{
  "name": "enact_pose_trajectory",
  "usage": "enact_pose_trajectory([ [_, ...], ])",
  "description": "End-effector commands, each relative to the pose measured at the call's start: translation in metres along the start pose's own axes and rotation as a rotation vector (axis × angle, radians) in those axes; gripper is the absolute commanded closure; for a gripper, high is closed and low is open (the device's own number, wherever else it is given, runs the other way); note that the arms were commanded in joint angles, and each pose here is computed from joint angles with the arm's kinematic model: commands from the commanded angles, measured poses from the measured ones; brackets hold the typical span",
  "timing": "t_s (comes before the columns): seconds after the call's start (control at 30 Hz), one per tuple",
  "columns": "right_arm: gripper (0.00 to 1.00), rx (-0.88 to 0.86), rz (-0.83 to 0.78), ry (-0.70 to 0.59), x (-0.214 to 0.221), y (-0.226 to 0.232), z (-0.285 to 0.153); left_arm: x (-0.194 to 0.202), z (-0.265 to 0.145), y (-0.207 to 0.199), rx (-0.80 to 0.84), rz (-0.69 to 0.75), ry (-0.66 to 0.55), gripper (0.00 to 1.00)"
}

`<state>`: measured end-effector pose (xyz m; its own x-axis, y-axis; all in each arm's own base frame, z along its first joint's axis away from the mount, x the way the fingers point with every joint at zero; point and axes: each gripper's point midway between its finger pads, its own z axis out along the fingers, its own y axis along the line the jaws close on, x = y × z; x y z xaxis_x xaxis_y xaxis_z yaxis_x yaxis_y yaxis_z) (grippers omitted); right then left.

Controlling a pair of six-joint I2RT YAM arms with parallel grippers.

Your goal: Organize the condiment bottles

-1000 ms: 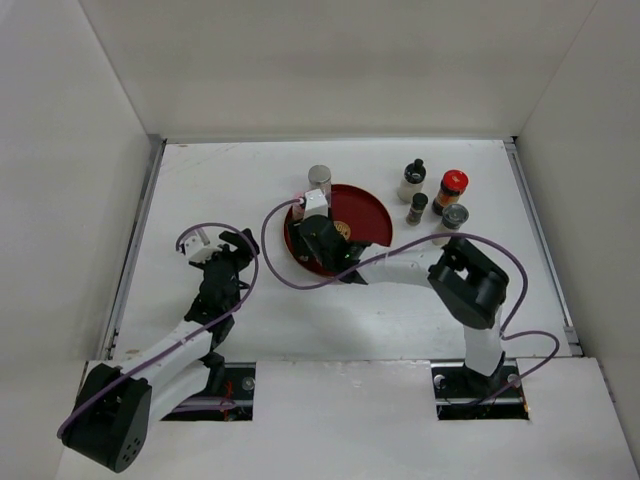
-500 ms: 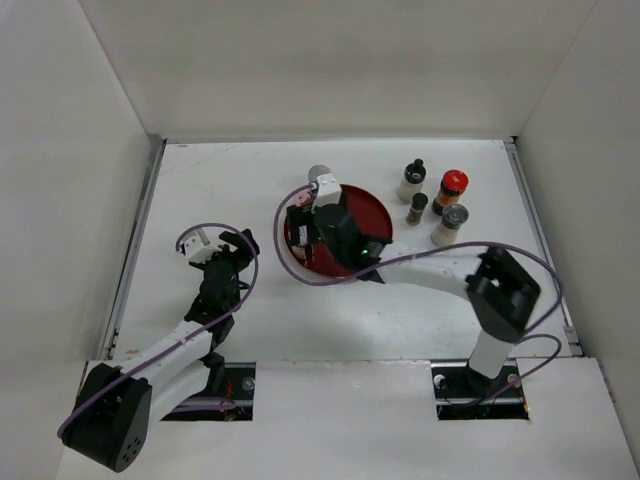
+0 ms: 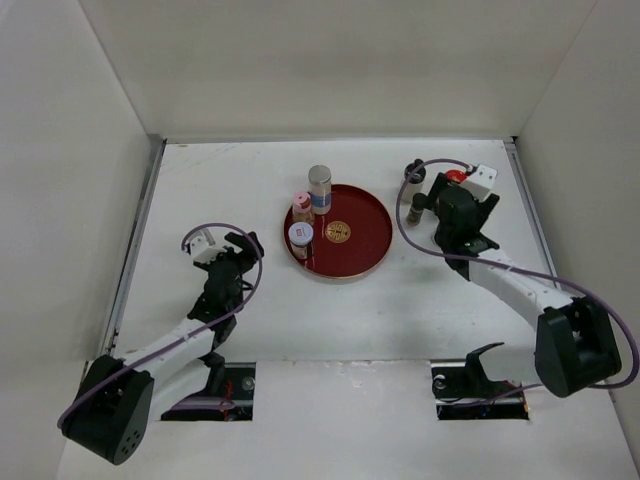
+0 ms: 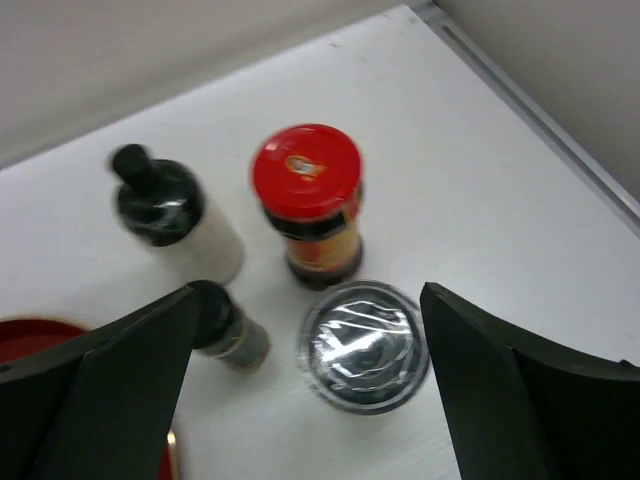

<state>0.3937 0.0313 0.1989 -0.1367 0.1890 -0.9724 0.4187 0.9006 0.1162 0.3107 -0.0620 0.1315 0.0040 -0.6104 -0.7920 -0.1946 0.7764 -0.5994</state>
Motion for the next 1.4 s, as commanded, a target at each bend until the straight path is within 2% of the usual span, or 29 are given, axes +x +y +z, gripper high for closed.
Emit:
enact_pose_trajectory([
  [0.0, 0.0, 0.057, 0.006, 0.014, 0.003, -0.014, 0.01, -0.008, 0.001, -0.015, 0.043, -0.043, -0.026, 0.27],
  [0.23, 0.0, 0.059, 0.012, 0.122, 0.034, -0.015, 0.028, -0.007, 0.001, -0.016, 0.049, -0.044, -0.024, 0.27],
  [0.4, 0.01, 0.076, 0.029, 0.139, 0.042, -0.02, 0.034, -0.005, 0.001, -0.018, 0.054, -0.042, -0.015, 0.27],
  [0.5, 0.18, 0.073, 0.05, 0.13, 0.039, -0.019, 0.039, -0.005, 0.001, -0.019, 0.055, -0.043, -0.016, 0.27],
  [0.57, 0.34, 0.069, 0.068, 0.107, 0.032, -0.017, 0.037, -0.006, 0.0, -0.02, 0.06, -0.046, -0.017, 0.27],
  [0.67, 0.44, 0.096, 0.079, 0.074, 0.022, -0.025, 0.03, -0.006, 0.0, -0.018, 0.054, -0.045, -0.02, 0.27],
  [0.77, 0.47, 0.114, 0.081, 0.008, 0.004, -0.029, 0.003, -0.009, -0.002, -0.02, 0.067, -0.054, -0.027, 0.27],
  [0.93, 0.47, 0.032, 0.104, -0.11, -0.043, -0.019, -0.049, -0.009, -0.002, -0.018, 0.061, -0.052, -0.027, 0.27],
  [1.03, 0.46, -0.053, 0.128, -0.161, -0.074, 0.003, -0.075, -0.008, -0.001, -0.02, 0.058, -0.05, -0.027, 0.27],
  [1.13, 0.45, -0.209, 0.144, -0.169, -0.092, 0.052, -0.096, -0.008, 0.0, -0.02, 0.061, -0.051, -0.026, 0.27],
  [1.27, 0.44, -0.441, 0.171, -0.143, -0.09, 0.13, -0.101, -0.012, -0.001, -0.017, 0.057, -0.056, -0.041, 0.27],
  [1.37, 0.44, -0.558, 0.168, -0.089, -0.072, 0.182, -0.102, -0.013, -0.002, -0.017, 0.06, -0.059, -0.043, 0.27],
])
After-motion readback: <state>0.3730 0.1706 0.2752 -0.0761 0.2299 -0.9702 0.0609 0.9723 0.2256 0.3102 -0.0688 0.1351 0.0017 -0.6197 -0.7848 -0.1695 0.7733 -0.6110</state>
